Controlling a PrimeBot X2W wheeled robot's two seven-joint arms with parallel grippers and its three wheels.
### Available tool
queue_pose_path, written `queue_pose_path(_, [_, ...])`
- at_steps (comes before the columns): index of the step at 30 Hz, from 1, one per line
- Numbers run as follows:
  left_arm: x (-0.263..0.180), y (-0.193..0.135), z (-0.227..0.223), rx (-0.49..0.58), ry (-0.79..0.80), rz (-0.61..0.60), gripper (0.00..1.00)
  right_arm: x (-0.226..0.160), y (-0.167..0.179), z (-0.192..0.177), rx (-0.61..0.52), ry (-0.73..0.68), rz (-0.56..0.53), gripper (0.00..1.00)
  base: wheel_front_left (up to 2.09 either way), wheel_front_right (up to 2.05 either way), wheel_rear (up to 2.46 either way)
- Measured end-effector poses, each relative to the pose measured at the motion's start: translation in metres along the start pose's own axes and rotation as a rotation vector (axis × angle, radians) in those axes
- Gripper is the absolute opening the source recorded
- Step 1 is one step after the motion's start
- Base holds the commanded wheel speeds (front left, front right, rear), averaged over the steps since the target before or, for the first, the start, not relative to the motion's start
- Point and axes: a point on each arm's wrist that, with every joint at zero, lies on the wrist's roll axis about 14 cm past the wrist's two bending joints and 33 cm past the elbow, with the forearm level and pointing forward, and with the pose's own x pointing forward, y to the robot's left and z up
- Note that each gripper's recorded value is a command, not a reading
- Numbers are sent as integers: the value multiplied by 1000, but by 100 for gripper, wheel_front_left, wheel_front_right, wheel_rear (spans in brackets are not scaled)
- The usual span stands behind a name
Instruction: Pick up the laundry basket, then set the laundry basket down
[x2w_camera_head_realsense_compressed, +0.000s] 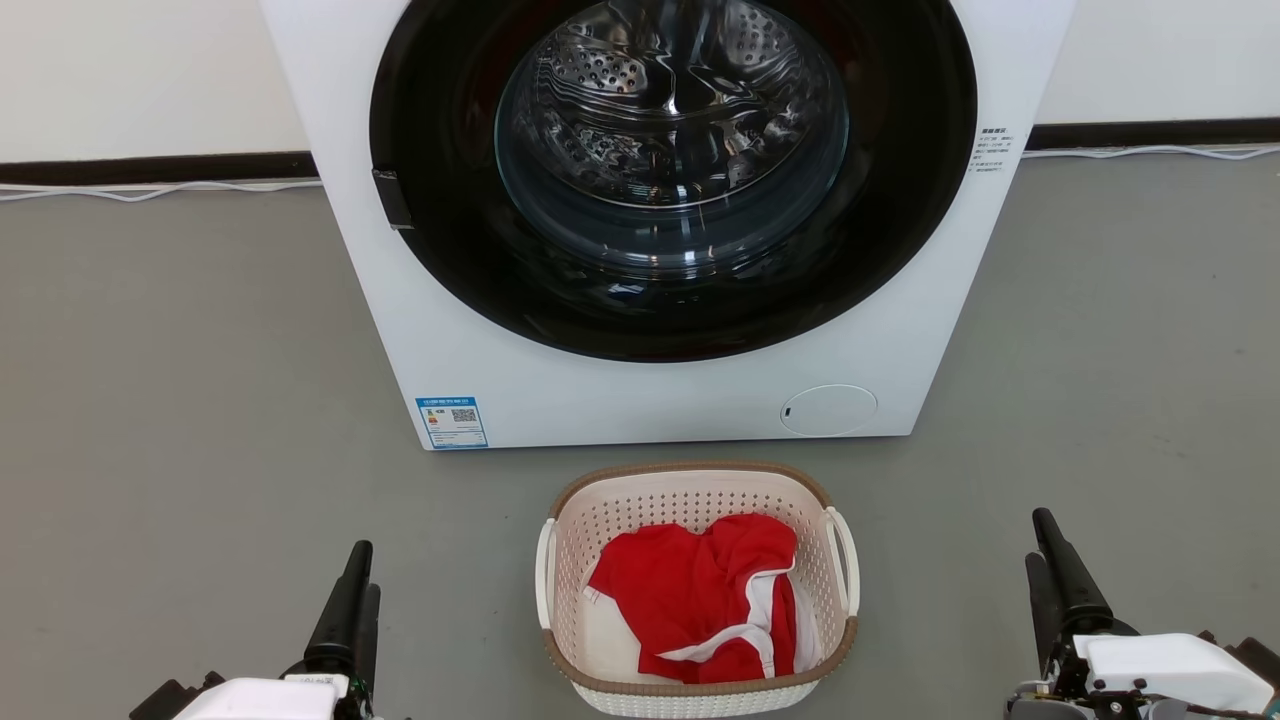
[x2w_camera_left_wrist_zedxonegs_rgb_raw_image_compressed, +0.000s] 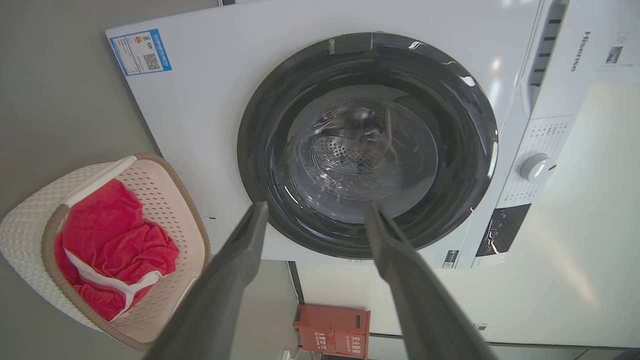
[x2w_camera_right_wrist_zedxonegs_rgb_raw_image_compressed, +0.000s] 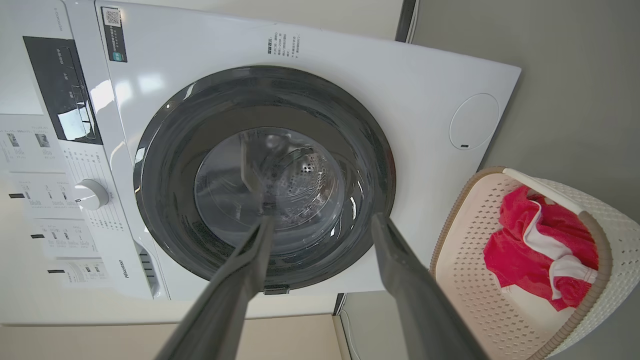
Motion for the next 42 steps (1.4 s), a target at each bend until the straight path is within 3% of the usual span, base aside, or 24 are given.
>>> queue_pose_path(19, [-1, 3, 4, 191, -27, 11, 100, 1, 4, 4, -312, -17, 8, 100, 0, 0, 0])
queue_pose_path(42, [0, 1, 3, 571, -38, 19, 100, 4, 12, 2, -740, -15, 46, 100, 0, 0, 0])
